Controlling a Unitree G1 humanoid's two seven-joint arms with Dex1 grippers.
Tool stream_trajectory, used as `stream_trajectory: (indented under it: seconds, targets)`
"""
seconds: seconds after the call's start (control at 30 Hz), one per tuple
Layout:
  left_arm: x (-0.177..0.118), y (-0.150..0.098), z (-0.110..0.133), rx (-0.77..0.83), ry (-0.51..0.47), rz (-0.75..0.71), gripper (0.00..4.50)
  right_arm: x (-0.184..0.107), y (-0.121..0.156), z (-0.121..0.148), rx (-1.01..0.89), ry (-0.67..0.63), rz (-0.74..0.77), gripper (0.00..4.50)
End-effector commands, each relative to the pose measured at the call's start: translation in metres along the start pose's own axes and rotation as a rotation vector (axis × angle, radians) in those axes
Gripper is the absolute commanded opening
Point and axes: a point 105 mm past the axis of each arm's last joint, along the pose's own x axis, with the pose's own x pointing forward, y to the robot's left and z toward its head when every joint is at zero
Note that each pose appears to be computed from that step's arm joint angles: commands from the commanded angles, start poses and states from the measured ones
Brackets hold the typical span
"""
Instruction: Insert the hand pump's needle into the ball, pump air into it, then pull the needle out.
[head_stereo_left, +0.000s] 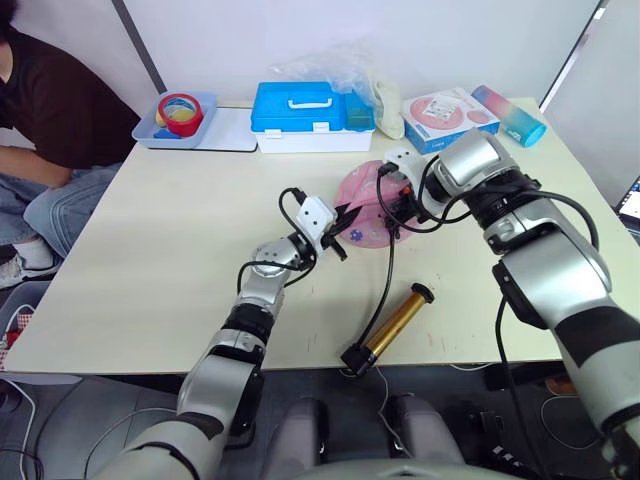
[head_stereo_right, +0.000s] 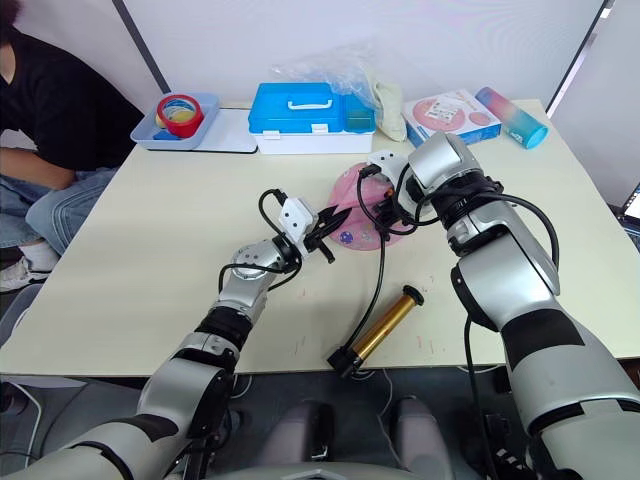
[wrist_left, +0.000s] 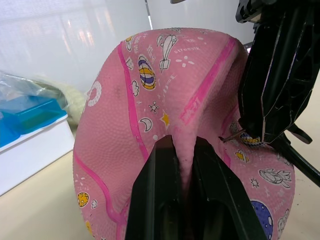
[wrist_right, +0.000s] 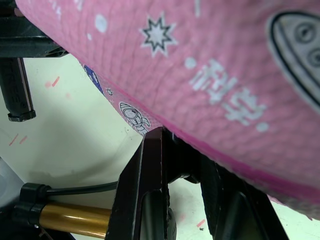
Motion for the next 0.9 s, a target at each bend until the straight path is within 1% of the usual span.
stream_trajectory:
  seconds: [0.03, 0.2, 0.33, 0.43, 0.5, 0.57, 0.63, 0.67, 0.7, 0.73, 0.9]
  targets:
    - [0.023, -0.04, 0.012, 0.019, -0.042, -0.187, 0.04, 0.009, 0.025, 0.017, -0.059, -0.061, 0.086, 0.28]
    - [0.022, -0.031, 0.01, -0.02, -0.023, -0.141, 0.04, 0.008, 0.021, 0.017, -0.07, -0.068, 0.068, 0.28]
    - [0.024, -0.025, 0.007, -0.083, -0.011, -0.105, 0.04, 0.0, 0.015, 0.016, -0.075, -0.072, 0.055, 0.28]
    - [0.025, -0.023, 0.006, -0.096, -0.002, -0.099, 0.04, -0.006, 0.013, 0.014, -0.091, -0.073, 0.054, 0.28]
    - [0.025, -0.022, 0.005, -0.1, 0.006, -0.097, 0.0, -0.01, 0.011, 0.013, -0.107, -0.084, 0.048, 1.28]
    - [0.026, -0.02, 0.004, -0.118, 0.014, -0.083, 0.0, -0.015, 0.006, 0.012, -0.116, -0.103, 0.033, 2.15]
    - [0.026, -0.018, 0.003, -0.123, 0.019, -0.078, 0.0, -0.019, 0.003, 0.009, -0.113, -0.118, 0.024, 3.25]
    - [0.025, -0.017, 0.002, -0.123, 0.022, -0.077, 0.0, -0.021, 0.001, 0.008, -0.108, -0.129, 0.018, 3.51]
    - [0.025, -0.017, 0.002, -0.122, 0.025, -0.077, 0.0, -0.023, -0.001, 0.007, -0.107, -0.138, 0.013, 4.09]
    - [0.025, -0.017, 0.001, -0.122, 0.027, -0.077, 0.0, -0.026, -0.004, 0.006, -0.105, -0.147, 0.006, 4.45]
    - [0.025, -0.018, -0.001, -0.124, 0.034, -0.085, 0.0, -0.037, -0.008, 0.0, -0.108, -0.187, -0.007, 4.45]
